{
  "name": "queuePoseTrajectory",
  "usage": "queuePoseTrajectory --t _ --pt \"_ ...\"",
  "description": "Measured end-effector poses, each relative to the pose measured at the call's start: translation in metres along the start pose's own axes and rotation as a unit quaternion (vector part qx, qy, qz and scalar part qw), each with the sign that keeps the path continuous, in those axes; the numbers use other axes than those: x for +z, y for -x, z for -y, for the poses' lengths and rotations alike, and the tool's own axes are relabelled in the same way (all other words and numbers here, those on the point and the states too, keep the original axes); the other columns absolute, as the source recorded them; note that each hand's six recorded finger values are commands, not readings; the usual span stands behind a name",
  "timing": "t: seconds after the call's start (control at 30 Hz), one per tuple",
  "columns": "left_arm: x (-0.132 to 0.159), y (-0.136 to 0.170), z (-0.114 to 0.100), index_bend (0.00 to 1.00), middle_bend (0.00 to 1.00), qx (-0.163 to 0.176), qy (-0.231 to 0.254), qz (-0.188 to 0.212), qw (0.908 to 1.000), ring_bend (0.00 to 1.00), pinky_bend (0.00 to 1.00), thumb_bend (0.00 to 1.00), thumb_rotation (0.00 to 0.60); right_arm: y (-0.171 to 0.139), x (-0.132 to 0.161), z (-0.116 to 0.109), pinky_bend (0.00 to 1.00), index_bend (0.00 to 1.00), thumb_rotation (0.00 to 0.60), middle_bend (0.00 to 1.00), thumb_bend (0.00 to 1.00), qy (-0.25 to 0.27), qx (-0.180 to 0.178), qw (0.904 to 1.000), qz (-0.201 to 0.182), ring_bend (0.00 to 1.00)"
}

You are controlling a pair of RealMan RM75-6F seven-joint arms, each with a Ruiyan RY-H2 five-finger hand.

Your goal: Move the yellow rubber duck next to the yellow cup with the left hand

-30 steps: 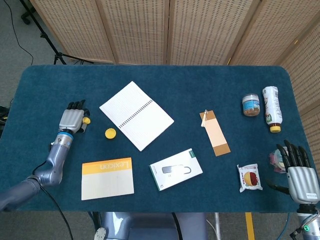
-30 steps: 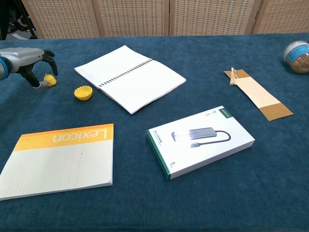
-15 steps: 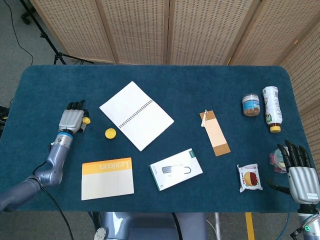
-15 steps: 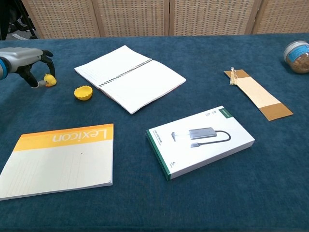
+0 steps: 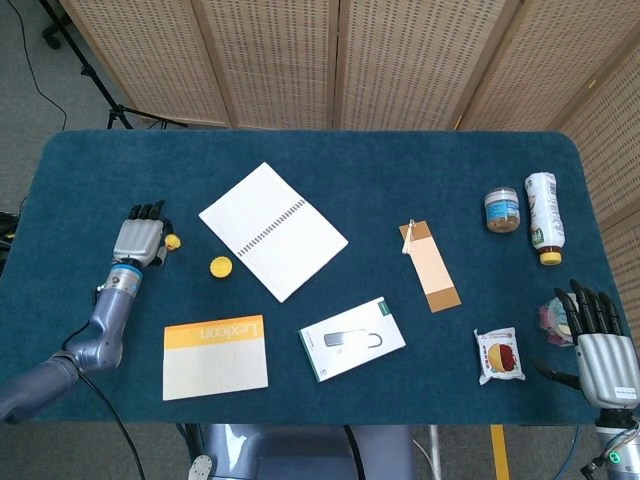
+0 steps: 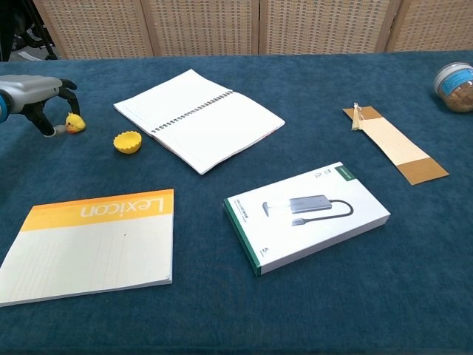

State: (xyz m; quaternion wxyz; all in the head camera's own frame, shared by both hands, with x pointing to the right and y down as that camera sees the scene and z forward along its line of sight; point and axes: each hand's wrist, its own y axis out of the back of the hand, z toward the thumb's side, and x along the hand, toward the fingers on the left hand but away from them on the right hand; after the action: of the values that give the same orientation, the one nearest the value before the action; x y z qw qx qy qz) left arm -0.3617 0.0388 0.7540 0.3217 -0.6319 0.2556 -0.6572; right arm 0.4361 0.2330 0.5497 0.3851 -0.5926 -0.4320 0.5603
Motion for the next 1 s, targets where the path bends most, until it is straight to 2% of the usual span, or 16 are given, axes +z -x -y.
queuePoseTrajectory --t 0.3,0.7,1.0 --pt "0.003 -0.002 0.001 0.52 0.00 0.010 0.007 0.000 0.9999 0.00 0.00 0.50 0.600 0.000 0.000 -0.001 0.00 0.00 0.600 0.00 0.00 0.003 -0.004 1.0000 -0.003 0.00" --pt "0.008 0.005 -0.016 0.55 0.00 0.038 0.019 0.016 0.9990 0.00 0.00 0.51 0.600 -0.001 0.000 -0.001 0.00 0.00 0.600 0.00 0.00 0.003 -0.005 1.0000 -0.003 0.00" --pt "0.029 0.020 -0.037 0.55 0.00 0.063 0.022 0.052 0.9964 0.00 0.00 0.51 0.600 -0.001 0.000 -0.001 0.00 0.00 0.600 0.00 0.00 0.002 -0.003 1.0000 -0.003 0.00"
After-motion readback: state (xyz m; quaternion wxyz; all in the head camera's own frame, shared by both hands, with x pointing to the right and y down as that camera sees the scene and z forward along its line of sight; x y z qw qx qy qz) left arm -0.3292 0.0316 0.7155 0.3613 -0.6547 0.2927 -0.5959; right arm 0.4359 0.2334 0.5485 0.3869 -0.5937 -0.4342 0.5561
